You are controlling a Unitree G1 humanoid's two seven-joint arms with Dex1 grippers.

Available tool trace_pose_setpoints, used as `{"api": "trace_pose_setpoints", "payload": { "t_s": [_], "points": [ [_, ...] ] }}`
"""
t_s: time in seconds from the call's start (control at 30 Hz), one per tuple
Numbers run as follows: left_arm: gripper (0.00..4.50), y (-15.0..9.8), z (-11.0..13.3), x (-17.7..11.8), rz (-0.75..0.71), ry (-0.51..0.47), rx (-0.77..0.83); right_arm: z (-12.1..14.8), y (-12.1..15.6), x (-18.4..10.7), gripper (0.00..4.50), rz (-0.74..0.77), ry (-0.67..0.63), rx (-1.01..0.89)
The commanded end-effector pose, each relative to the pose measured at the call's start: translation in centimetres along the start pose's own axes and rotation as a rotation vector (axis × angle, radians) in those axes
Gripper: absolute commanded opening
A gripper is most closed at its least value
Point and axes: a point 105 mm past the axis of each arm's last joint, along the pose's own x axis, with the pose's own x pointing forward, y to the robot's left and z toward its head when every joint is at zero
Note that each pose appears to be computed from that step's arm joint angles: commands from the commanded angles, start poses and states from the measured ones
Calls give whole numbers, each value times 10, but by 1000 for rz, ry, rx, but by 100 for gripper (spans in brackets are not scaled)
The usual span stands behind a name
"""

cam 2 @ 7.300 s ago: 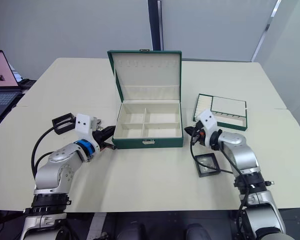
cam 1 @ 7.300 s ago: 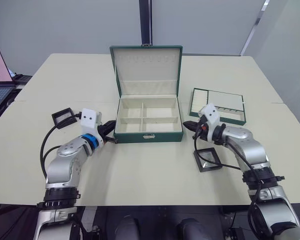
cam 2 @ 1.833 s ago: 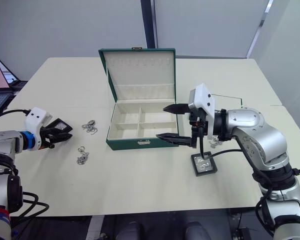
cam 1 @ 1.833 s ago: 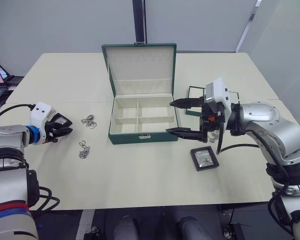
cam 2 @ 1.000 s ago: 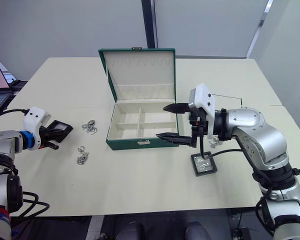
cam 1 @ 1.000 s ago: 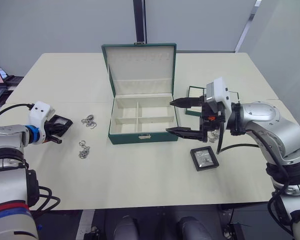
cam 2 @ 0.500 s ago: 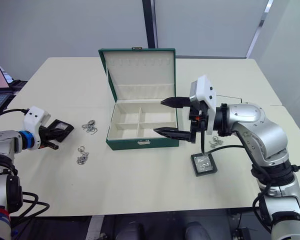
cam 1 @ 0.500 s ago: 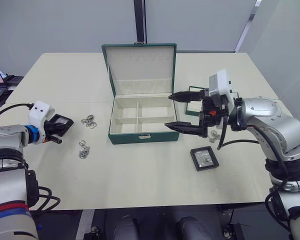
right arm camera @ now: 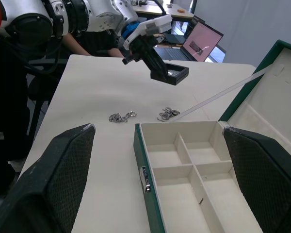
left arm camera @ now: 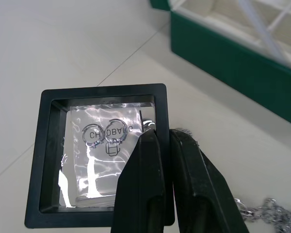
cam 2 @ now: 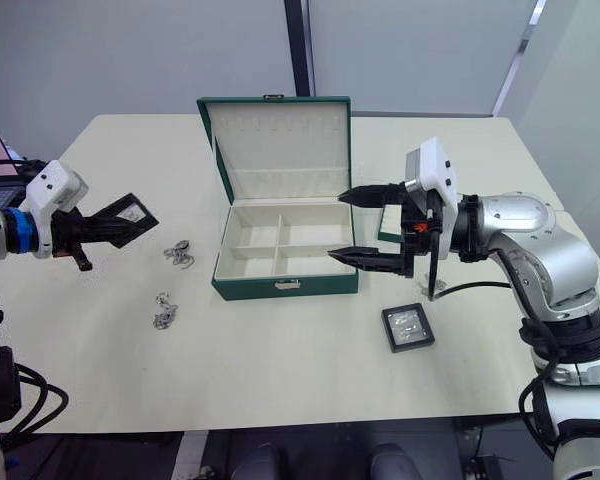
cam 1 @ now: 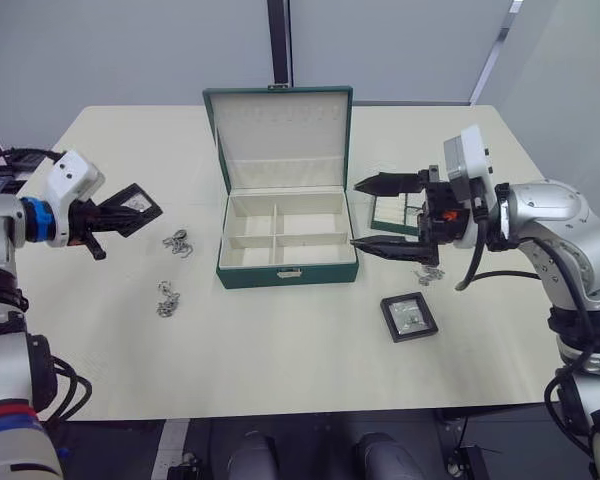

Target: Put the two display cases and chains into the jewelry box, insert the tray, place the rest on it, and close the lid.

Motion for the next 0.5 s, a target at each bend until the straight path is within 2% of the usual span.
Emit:
{"api": "trace_pose_setpoints", "payload": {
  "t_s": [0.03, 0.2, 0.43, 0.5],
  "points": [
    [2, -19, 36, -6, -90, -11, 129, 10, -3, -14, 450, -31, -14, -58],
    [2, -58, 67, 15, -216, -33, 224, 4, -8, -27, 450, -91, 14, -53],
    [2, -94, 116, 65, -317, -103, 312, -7, -10, -43, 450, -174, 78, -54],
    [2, -100, 124, 73, -336, -113, 314, -9, -9, -45, 450, -187, 92, -54]
  ]
}}
